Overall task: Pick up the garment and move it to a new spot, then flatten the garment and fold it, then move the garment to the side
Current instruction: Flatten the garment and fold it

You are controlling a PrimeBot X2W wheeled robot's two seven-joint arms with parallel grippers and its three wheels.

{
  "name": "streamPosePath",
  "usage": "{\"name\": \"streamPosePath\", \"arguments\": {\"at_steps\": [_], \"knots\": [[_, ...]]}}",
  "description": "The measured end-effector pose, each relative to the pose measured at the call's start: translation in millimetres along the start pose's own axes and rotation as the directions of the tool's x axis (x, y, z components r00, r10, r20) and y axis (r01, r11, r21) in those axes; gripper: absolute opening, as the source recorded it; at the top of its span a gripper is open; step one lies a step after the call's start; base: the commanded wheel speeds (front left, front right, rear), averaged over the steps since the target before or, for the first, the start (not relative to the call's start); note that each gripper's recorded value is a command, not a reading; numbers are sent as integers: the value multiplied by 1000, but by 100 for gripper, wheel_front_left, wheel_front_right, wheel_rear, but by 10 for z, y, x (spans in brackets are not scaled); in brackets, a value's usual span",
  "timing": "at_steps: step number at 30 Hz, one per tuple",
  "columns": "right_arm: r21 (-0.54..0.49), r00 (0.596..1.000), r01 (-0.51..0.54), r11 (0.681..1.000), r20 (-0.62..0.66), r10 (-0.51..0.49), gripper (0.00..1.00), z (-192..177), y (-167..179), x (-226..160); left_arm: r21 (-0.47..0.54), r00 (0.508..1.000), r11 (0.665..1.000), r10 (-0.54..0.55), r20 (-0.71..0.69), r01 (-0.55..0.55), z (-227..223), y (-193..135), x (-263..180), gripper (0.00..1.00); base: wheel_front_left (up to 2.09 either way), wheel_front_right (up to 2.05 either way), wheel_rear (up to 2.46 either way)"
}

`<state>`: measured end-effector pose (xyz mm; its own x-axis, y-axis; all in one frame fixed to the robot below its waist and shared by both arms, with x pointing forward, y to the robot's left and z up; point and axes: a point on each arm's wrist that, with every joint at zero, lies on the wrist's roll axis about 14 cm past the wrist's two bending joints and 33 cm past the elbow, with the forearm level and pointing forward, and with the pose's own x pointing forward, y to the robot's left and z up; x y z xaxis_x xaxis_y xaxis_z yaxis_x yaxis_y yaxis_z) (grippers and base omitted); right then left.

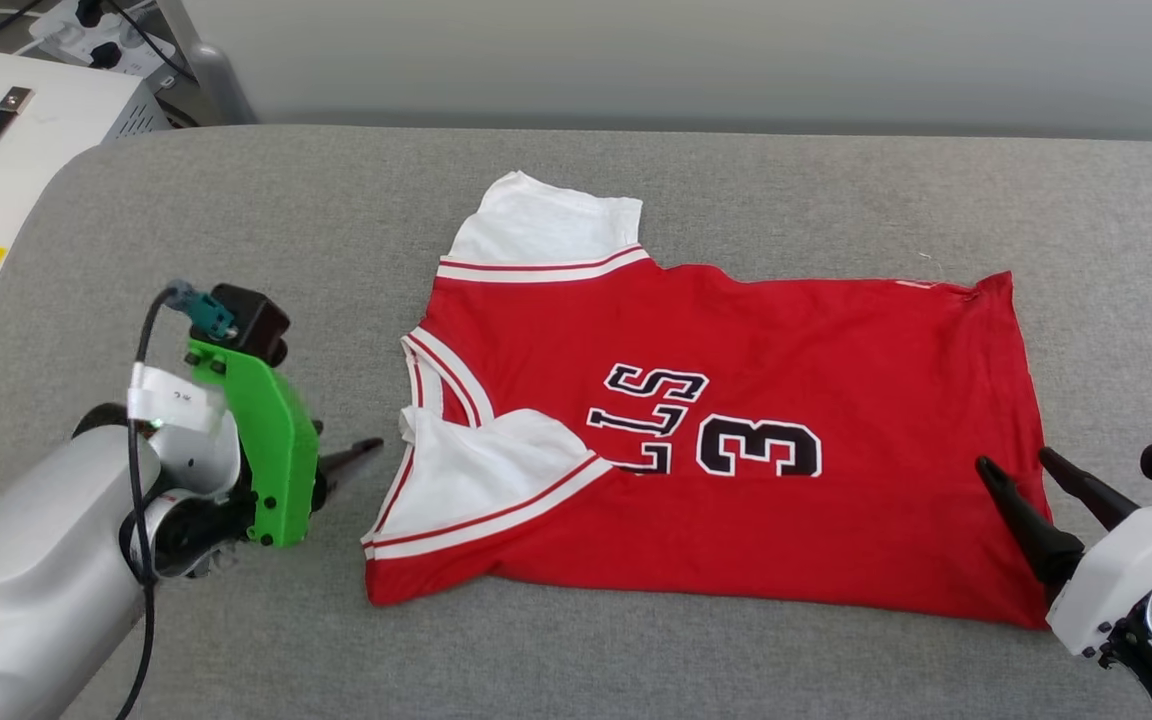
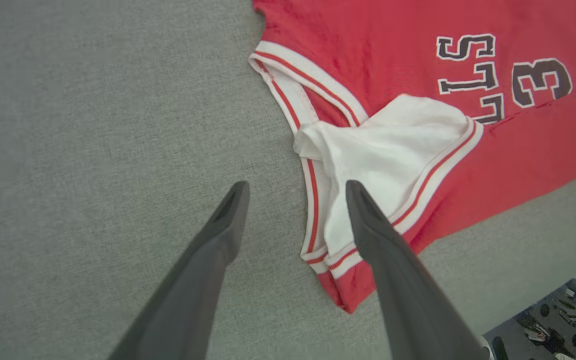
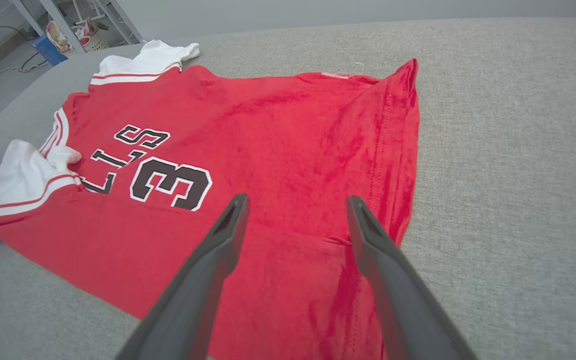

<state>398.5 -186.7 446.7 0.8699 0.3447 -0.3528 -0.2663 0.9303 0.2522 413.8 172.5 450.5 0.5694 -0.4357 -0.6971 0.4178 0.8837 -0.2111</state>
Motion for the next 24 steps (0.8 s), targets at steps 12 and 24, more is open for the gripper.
{"name": "streamPosePath", "arguments": {"at_steps": [12, 24], "knots": [[31, 999, 20, 999, -34, -19, 100, -119, -24, -6, -59, 960, 998, -52, -276, 37, -637, -146, 295, 100, 0, 0, 0], [49, 997, 59, 997, -50, -57, 100, -198, -142, -22, -15, 942, 1000, -24, -336, 20, -963, -73, 482, 46, 0, 0, 0]]}}
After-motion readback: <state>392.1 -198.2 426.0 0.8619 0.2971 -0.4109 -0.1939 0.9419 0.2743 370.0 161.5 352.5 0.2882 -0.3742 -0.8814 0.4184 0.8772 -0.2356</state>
